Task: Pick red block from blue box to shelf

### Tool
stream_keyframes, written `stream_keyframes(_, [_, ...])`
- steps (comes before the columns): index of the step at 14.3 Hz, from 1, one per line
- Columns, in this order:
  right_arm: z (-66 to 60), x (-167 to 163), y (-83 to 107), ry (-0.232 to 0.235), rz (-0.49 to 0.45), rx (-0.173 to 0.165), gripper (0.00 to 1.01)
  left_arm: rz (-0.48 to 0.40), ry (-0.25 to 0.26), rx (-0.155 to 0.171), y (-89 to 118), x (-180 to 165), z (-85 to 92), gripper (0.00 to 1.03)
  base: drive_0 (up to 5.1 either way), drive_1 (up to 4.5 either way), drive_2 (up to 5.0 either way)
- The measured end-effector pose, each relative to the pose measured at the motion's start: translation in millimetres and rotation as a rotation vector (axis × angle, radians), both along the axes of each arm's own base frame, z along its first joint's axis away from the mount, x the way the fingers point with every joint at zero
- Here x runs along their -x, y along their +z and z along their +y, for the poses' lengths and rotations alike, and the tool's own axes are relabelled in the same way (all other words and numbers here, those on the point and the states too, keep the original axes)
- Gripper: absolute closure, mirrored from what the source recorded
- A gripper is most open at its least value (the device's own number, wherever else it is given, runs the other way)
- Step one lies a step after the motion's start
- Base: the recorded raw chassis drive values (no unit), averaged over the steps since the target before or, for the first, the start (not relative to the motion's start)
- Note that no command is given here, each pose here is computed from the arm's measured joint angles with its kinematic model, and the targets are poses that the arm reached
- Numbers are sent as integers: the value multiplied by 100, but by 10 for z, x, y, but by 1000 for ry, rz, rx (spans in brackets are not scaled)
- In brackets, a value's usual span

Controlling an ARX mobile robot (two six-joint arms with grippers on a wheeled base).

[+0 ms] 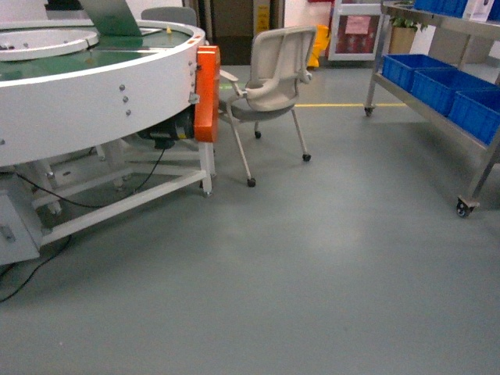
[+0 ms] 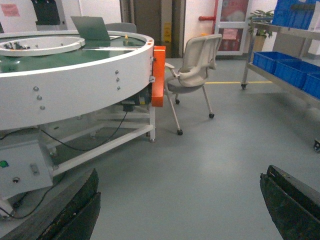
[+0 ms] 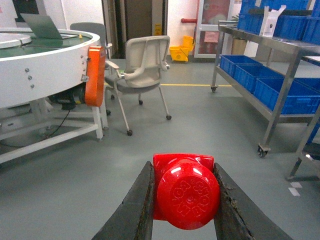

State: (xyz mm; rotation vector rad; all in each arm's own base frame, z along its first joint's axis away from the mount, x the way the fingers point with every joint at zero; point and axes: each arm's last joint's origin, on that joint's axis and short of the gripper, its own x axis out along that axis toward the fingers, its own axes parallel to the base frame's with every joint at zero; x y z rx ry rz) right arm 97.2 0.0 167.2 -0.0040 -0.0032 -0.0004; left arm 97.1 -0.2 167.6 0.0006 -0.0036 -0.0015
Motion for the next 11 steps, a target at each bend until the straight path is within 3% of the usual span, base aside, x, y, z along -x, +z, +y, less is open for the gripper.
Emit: stream_keyframes(11, [0, 0, 1, 0, -1, 0, 77, 3, 1, 0, -3, 0, 0, 5, 7, 439, -424])
